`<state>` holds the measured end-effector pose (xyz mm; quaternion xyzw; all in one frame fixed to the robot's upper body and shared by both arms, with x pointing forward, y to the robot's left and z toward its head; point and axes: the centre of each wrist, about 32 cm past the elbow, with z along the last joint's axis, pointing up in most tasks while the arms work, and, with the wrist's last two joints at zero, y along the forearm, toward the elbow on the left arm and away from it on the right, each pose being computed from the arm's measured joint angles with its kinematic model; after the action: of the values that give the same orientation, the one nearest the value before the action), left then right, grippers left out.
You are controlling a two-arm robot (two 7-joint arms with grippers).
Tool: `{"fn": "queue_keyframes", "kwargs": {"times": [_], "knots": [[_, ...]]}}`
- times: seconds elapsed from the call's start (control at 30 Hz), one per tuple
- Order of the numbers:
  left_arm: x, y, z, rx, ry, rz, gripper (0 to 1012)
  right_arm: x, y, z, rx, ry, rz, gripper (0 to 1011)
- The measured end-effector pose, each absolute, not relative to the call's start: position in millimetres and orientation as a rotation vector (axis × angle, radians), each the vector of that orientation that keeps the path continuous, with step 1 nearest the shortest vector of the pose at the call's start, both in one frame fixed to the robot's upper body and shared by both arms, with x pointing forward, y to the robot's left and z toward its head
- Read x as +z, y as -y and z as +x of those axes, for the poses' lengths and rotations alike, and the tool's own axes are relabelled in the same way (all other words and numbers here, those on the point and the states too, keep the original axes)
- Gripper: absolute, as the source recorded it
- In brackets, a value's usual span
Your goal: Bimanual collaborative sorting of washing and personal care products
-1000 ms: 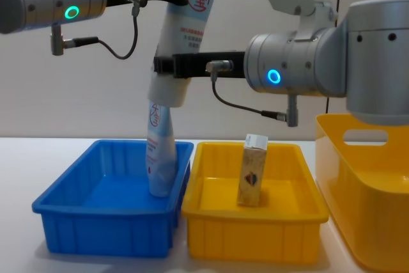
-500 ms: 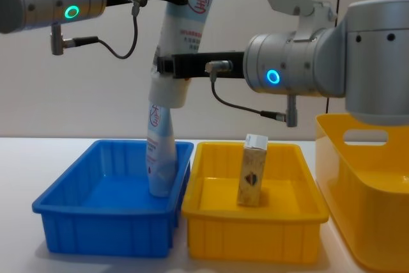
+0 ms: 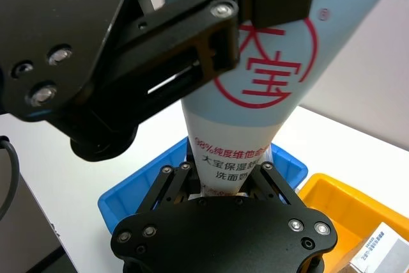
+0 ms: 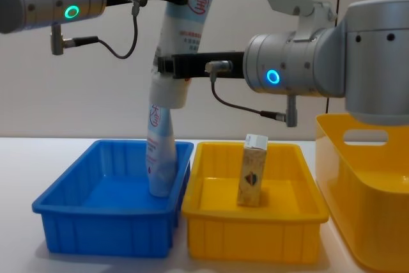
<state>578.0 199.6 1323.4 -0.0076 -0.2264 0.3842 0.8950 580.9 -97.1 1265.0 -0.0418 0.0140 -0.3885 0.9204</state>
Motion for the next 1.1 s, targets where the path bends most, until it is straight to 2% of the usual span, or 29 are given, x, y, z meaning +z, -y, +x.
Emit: {"fn": "queue_keyframes", "kwargs": {"times": [0.3, 0.33, 0.4, 0.43, 0.63, 0.77, 0.87, 0.97, 1.1], "knots": [[1323, -200, 578, 0.796, 0.469, -0.015, 353, 1265, 97, 581, -0.798, -0.029, -0.086, 210], [1323, -200, 578, 0.796, 0.469, -0.015, 413, 1265, 97, 581, -0.798, -0.029, -0.086, 208], [1323, -200, 578, 0.796, 0.469, -0.015, 446, 1265, 97, 581, -0.798, -0.029, -0.086, 208], [1323, -200, 578, 0.796, 0.469, -0.015, 503, 1265, 97, 581, -0.799, -0.029, -0.086, 206], [1323, -200, 578, 0.796, 0.469, -0.016, 673, 1265, 98, 581, -0.806, -0.025, -0.084, 206], [1323, -200, 578, 0.796, 0.469, -0.016, 829, 1266, 102, 583, -0.822, -0.019, -0.079, 206], [1323, -200, 578, 0.796, 0.469, -0.016, 882, 1267, 106, 584, -0.835, -0.015, -0.077, 195], [1323, -200, 578, 0.796, 0.469, -0.016, 977, 1268, 113, 586, -0.862, -0.006, -0.072, 194], [1323, -200, 578, 0.796, 0.469, -0.016, 1001, 1269, 122, 588, -0.896, 0.003, -0.068, 194]]}}
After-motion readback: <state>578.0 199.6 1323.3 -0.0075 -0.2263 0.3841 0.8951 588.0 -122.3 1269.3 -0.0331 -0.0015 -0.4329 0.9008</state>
